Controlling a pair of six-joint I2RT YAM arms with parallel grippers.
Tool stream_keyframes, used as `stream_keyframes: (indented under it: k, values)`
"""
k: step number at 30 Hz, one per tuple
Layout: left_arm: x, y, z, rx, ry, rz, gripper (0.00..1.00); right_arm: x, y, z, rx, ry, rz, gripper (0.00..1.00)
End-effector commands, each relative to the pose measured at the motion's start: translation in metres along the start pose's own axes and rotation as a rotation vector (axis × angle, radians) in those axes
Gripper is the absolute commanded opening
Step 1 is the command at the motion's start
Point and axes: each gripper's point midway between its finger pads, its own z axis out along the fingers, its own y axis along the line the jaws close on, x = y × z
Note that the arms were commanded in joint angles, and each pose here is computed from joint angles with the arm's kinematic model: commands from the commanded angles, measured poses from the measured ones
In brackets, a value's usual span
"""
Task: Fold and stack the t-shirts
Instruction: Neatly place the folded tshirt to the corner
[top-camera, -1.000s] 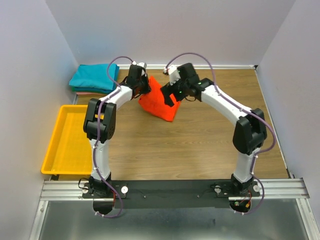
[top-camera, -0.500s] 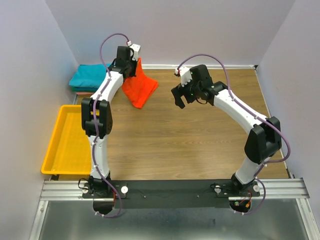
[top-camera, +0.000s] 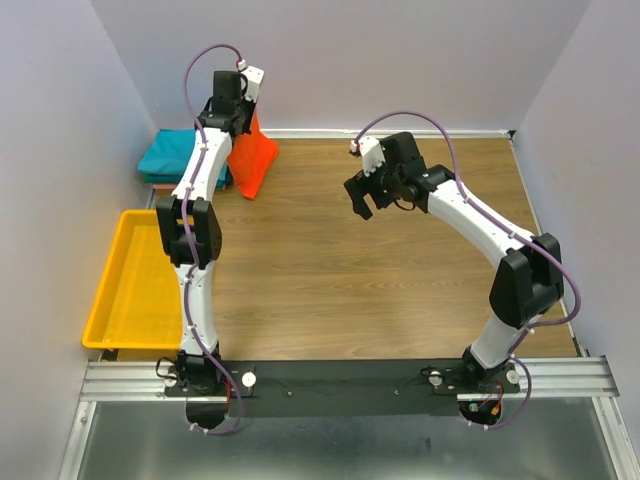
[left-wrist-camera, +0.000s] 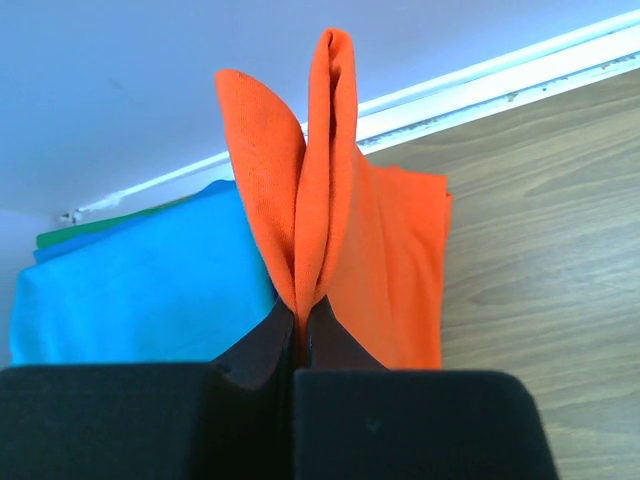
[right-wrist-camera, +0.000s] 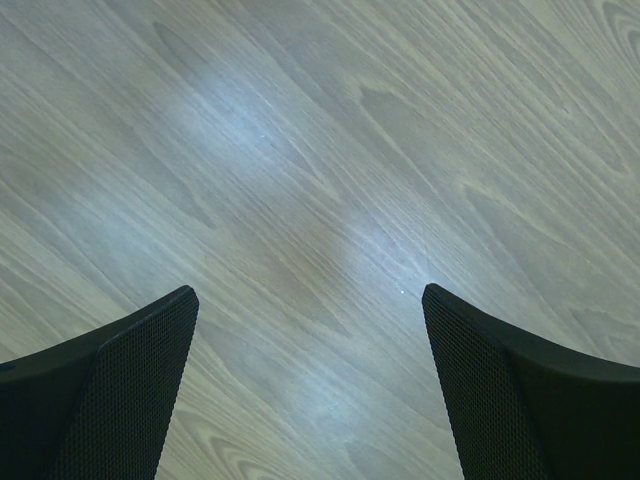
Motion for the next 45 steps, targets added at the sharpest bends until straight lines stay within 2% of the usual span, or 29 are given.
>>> stream_keyframes:
  k: [1, 29, 45]
  values:
    - [-0.02, 0.025, -0.015, -0.075, -0.033, 0.036, 0.0, -0.001, -0.004, -0.013, 0.025, -0.006, -0.014, 1.0]
    - [-0.089, 0.052, -0.077, -0.144, -0.185, 0.067, 0.0, 0.004, 0.0, -0.013, 0.007, -0.001, -0.011, 1.0]
    - [-0.099, 0.068, -0.09, -0.184, -0.213, 0.104, 0.0, 0.004, 0.001, -0.009, 0.0, 0.003, -0.007, 1.0]
